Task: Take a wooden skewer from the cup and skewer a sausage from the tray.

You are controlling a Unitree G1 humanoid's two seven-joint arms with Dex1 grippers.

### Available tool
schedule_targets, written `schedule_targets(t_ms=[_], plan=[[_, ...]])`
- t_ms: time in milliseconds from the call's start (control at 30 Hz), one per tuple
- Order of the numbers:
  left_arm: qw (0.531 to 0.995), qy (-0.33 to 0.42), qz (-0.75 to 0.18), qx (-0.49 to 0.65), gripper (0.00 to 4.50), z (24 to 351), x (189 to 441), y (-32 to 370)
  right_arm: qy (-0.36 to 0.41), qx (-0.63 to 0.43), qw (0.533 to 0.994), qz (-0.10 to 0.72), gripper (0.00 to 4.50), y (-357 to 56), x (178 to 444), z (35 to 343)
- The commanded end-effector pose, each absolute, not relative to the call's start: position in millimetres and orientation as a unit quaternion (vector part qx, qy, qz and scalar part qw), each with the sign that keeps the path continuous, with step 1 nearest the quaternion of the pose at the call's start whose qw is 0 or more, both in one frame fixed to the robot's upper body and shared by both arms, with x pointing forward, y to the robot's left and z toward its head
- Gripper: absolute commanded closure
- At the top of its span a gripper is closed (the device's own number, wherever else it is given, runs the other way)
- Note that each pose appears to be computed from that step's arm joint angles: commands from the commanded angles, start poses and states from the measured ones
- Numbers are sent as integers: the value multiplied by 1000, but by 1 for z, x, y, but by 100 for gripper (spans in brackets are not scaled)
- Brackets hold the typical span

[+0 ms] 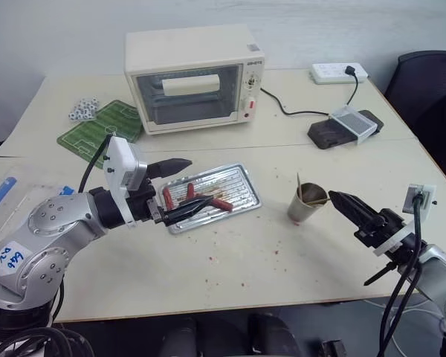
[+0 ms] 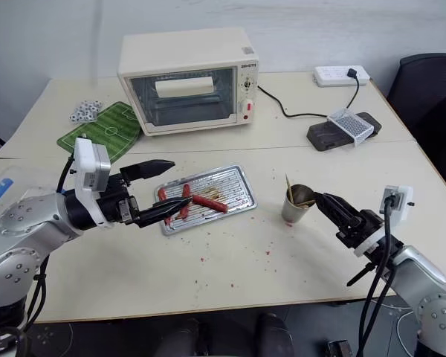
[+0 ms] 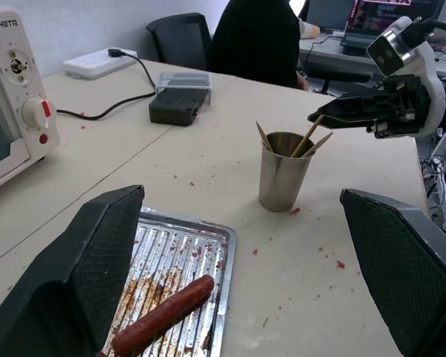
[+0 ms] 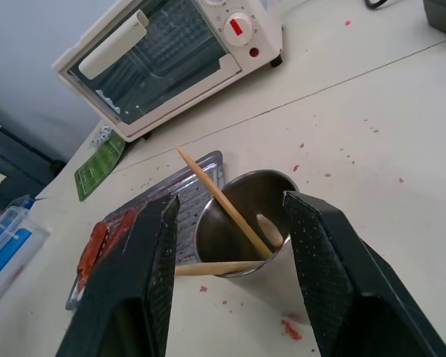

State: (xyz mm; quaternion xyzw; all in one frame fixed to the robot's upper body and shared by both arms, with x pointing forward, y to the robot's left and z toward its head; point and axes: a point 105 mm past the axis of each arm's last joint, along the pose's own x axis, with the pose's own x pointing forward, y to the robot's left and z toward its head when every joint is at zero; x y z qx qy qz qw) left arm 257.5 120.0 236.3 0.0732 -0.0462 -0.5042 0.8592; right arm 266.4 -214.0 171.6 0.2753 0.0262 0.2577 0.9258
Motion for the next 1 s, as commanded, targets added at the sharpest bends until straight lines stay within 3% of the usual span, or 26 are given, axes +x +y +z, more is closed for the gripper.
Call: schedule_targets(t_ms=[33,433,533,667,1000], plan=[[854,-71,-508,85,0,245,254,118,8,274,923,268,222,-208,266,178],[855,-74,-506,86,0,246,257,119,0,283,918,276,222,-193,277,177],[855,-75,-506,88,0,246,257,120,-3,290,915,281,282,-190,279,178],[854,-75,-507,89,0,245,258,121,-7,289,915,280,408,-189,281,179],[852,-77,-510,87,0,245,259,121,-14,280,918,279,408,-193,285,182]])
